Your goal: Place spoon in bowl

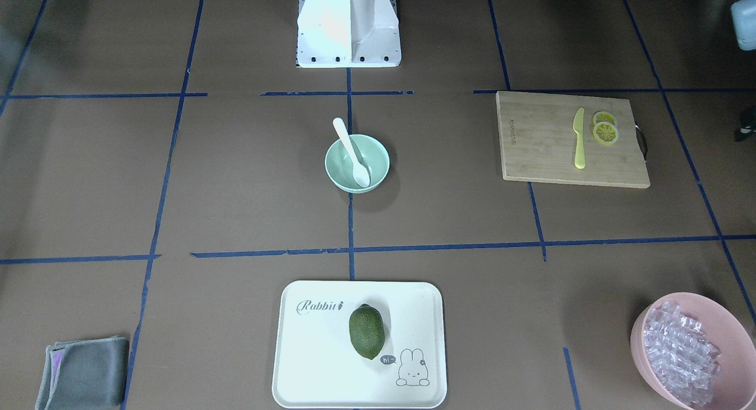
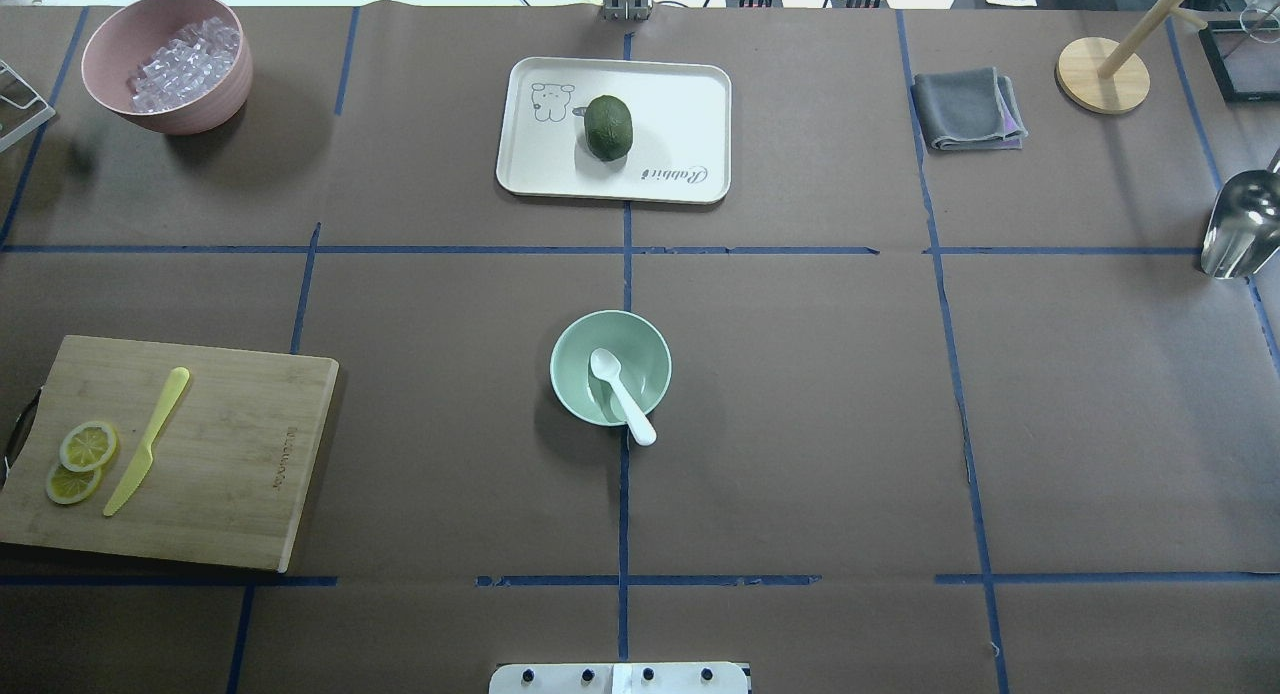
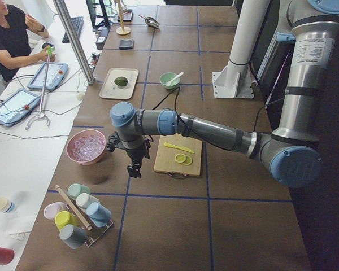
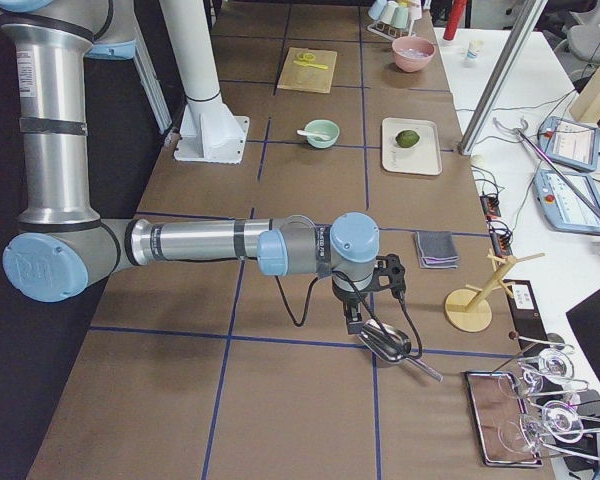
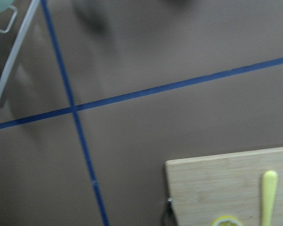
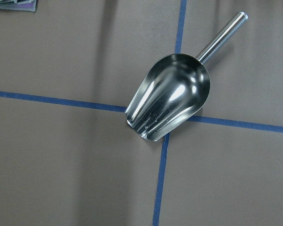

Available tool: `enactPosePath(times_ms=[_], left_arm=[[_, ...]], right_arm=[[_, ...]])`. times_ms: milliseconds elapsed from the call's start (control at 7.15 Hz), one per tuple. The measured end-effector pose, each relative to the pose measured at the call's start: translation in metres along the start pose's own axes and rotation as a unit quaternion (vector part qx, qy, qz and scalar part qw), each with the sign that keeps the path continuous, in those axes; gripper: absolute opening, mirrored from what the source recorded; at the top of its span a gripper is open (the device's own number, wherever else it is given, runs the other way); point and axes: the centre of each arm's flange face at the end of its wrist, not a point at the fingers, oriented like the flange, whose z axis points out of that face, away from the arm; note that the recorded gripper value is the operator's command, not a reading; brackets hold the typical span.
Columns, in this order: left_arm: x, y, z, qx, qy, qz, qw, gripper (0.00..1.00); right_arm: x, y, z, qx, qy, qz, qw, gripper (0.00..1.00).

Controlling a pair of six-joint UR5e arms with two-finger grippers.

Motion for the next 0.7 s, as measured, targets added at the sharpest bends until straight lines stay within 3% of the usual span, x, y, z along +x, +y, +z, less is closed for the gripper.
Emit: enactPosePath(times_ms=[699], left_arm=[[-0.073,0.043,0.04,0.022,0.047,-0.041,0.9978,1.0]], right_arm=[[-0.001,0.015,0.001,-0.002,-0.005,0.007,1.0,1.0]])
